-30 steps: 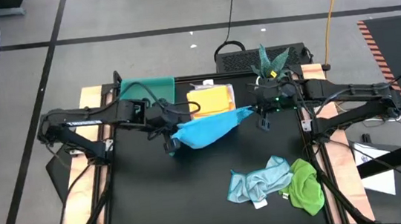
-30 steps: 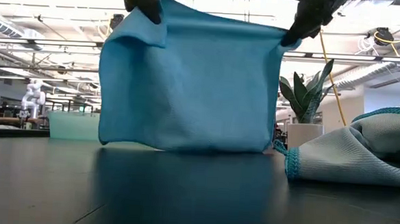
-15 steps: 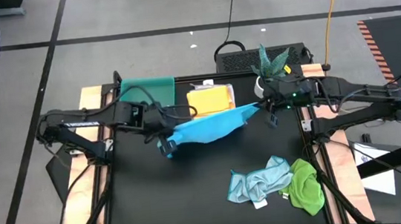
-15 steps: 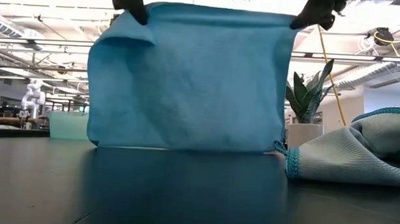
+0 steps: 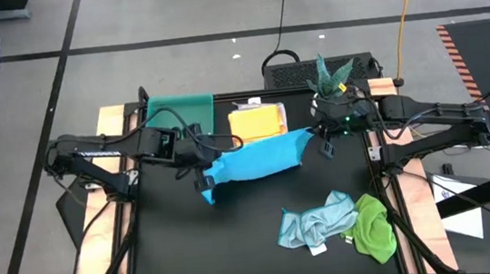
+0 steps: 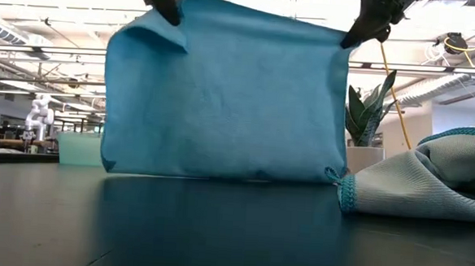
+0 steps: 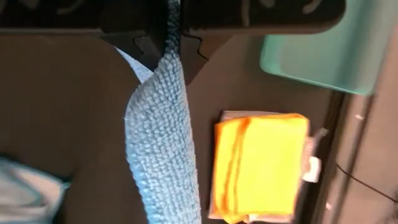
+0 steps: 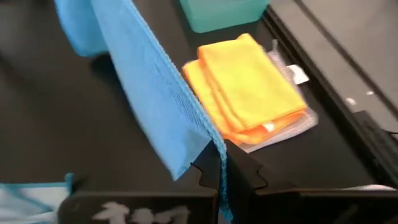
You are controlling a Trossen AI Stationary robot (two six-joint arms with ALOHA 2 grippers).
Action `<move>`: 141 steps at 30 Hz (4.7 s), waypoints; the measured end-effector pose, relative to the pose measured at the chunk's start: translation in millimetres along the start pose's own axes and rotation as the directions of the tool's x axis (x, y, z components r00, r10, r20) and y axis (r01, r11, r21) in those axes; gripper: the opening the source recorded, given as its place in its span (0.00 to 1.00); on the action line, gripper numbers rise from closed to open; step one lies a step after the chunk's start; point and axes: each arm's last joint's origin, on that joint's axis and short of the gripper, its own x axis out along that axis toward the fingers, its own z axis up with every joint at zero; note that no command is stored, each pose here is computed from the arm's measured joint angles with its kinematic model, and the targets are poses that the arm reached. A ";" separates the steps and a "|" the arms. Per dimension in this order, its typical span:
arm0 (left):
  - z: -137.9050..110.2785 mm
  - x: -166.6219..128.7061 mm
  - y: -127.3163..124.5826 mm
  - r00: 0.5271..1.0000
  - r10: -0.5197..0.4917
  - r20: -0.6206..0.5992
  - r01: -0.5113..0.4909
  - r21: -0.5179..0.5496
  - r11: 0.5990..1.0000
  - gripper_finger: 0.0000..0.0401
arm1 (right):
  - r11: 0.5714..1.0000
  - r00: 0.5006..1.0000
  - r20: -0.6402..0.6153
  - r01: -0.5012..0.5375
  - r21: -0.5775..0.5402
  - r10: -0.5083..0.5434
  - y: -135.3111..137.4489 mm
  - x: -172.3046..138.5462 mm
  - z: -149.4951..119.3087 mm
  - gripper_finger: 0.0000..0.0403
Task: Fold microfiber towels
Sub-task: Fold the blue microfiber towel
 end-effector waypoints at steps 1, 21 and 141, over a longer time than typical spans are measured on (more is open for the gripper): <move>0.3 0.7 3.1 1.000 0.006 -0.002 -0.006 0.023 1.000 0.03 | 1.000 1.000 0.001 0.013 -0.006 -0.013 -1.3 0.2 0.2 0.00; -0.5 8.3 57.1 1.000 0.007 -0.030 -0.005 0.059 0.998 0.01 | 0.993 0.991 0.067 0.115 0.004 -0.115 -16.1 0.8 7.5 0.00; -105.9 145.8 -13.3 0.864 0.210 -0.459 -0.370 -0.293 0.882 0.56 | 0.668 0.667 -0.200 -0.577 0.471 0.717 93.3 83.1 -76.6 0.24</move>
